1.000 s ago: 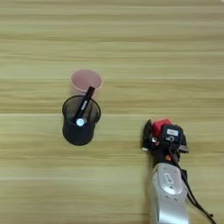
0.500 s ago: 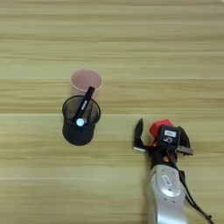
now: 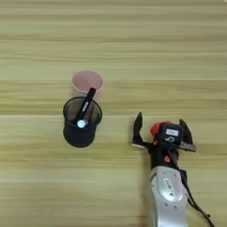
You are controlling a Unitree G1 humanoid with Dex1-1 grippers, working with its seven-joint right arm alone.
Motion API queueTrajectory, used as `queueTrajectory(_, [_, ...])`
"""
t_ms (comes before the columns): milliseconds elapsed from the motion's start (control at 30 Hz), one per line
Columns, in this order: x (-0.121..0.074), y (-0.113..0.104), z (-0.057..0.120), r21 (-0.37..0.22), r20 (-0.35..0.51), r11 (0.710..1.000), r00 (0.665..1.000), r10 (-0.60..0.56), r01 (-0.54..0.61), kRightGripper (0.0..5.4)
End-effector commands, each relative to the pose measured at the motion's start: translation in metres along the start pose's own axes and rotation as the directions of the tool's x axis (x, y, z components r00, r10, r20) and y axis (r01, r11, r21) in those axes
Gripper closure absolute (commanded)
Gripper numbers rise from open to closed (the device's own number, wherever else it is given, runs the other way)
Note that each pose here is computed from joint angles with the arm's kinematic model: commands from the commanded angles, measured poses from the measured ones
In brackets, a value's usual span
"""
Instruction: Move the objects on the table
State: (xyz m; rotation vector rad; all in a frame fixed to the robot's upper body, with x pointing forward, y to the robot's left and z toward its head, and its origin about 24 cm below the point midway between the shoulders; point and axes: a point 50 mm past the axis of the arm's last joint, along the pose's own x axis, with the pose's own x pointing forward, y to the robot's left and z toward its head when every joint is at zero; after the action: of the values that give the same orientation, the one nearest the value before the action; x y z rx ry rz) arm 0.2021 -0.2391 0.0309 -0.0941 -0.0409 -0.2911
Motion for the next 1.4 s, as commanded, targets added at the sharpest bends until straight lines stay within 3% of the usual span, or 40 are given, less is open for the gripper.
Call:
queueTrajectory(33, [0.004, 0.003, 0.024, -0.004, 0.114, 1.0, 0.993, 0.022, -0.021, 0.03])
queueTrajectory(767, [-0.027, 0.018, 0.024, -0.016, 0.083, 0.99, 0.986, 0.143, -0.142, 0.03])
queueTrajectory(1400, [-0.07, 0.047, -0.003, 0.01, -0.05, 0.948, 0.947, 0.319, -0.319, 0.03])
